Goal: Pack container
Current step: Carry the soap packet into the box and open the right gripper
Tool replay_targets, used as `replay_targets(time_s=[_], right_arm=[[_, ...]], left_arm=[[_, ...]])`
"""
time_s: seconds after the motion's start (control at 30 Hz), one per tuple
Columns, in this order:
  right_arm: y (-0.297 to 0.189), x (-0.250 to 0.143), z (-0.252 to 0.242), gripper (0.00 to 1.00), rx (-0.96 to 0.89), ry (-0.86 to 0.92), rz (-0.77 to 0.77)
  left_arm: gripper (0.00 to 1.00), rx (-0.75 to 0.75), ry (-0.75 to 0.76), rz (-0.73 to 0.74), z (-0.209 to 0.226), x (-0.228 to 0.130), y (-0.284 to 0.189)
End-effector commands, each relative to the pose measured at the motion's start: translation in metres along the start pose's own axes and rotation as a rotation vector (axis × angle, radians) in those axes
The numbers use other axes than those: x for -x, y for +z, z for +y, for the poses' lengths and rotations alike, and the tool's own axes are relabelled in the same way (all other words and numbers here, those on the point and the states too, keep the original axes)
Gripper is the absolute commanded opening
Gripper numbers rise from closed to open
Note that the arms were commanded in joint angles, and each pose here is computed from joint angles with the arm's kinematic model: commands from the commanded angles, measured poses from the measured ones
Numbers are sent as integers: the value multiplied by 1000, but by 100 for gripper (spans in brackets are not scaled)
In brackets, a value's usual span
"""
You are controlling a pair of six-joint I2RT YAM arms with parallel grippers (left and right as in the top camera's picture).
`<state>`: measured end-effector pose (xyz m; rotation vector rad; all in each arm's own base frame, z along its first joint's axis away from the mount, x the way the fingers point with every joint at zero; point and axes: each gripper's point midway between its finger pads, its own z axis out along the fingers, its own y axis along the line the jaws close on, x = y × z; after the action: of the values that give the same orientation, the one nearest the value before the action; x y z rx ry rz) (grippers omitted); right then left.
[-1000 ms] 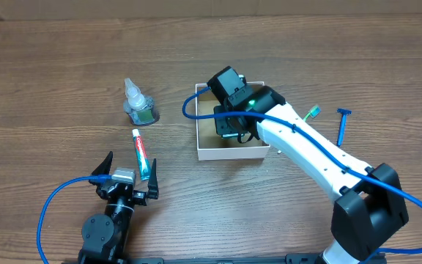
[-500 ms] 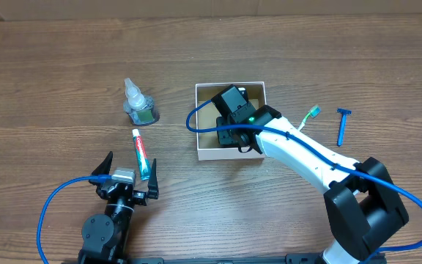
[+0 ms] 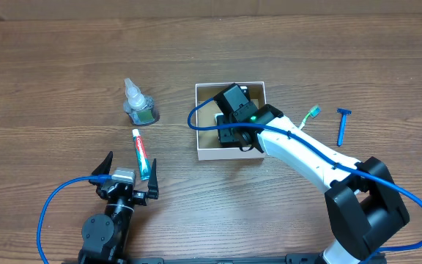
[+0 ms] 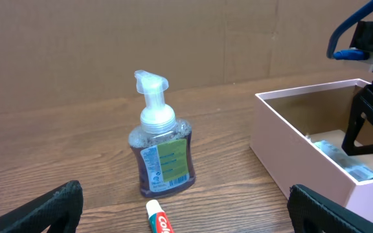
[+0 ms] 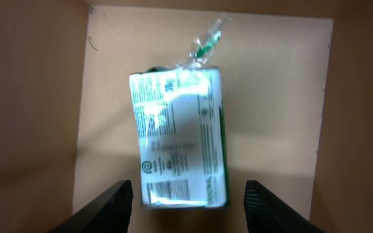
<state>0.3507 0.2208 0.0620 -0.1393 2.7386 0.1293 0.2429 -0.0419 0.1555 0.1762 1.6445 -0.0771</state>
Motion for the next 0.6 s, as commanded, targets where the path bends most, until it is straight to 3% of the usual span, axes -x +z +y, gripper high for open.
replay_targets(time_s=[0.0,0.17,0.37,0.57], right_arm=[[0,1,-4,62,-15,7,-5],[-22,25,-1,65,-5,20,-34],[-82,62,-4,66,-8,53,-57],[-113,72,-59,66,-143,273,-34]], left_arm=[[100,-6,11,-10,-1,1,0],[100,-6,11,-10,-1,1,0],[100,-6,11,-10,-1,1,0],[100,-6,11,-10,-1,1,0]])
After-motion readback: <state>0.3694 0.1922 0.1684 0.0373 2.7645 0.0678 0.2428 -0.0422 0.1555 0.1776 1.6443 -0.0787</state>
